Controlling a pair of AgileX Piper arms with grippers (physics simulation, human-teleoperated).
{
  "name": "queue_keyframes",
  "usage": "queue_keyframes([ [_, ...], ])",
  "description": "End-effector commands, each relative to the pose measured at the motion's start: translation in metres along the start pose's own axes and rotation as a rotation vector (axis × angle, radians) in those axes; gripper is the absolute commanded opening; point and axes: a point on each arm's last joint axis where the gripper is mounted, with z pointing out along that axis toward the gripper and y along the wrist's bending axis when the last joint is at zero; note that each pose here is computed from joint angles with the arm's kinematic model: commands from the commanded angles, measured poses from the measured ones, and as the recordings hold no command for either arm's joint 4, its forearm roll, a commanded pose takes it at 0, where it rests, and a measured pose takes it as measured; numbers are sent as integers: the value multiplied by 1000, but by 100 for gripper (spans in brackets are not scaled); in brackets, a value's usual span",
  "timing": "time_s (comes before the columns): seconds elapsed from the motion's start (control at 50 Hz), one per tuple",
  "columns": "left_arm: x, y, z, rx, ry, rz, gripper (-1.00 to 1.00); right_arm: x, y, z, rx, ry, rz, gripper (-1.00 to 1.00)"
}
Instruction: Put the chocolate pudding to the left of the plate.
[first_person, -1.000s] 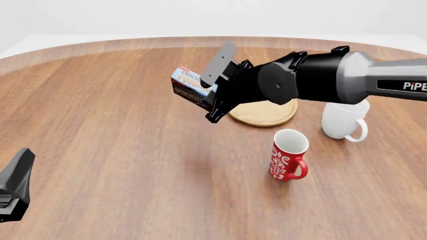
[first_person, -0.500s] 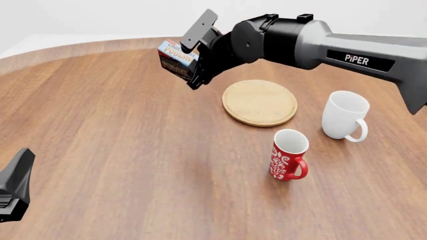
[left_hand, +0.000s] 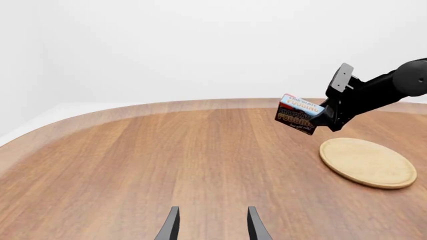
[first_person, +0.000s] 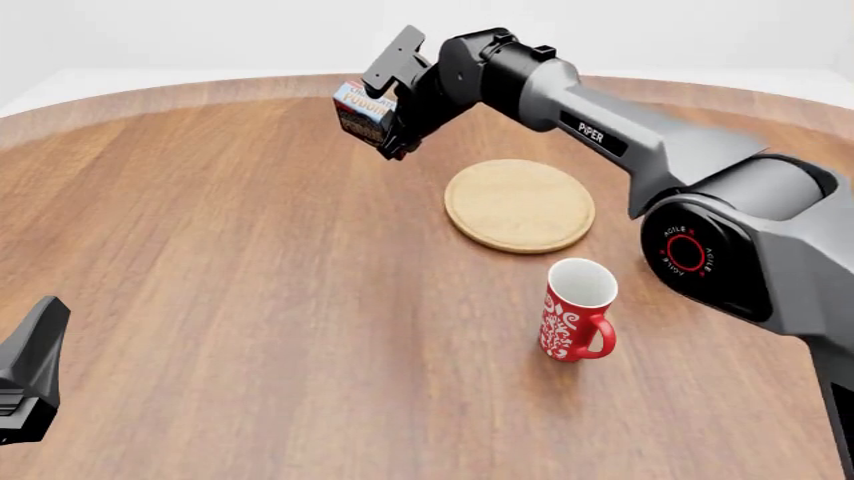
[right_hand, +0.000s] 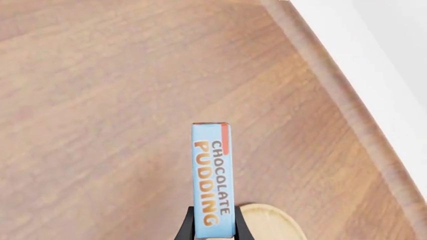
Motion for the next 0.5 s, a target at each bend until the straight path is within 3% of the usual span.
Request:
queue_keyframes([
  [0.02,0,0,0,0,0,0,100,9,-12,27,-1,41,11,-100],
  [0.18,0,0,0,0,0,0,100,4,-11,32,-9,46,-1,-100],
  [0.5,0,0,0,0,0,0,100,15,-8,52,-33,89,-28,-100],
])
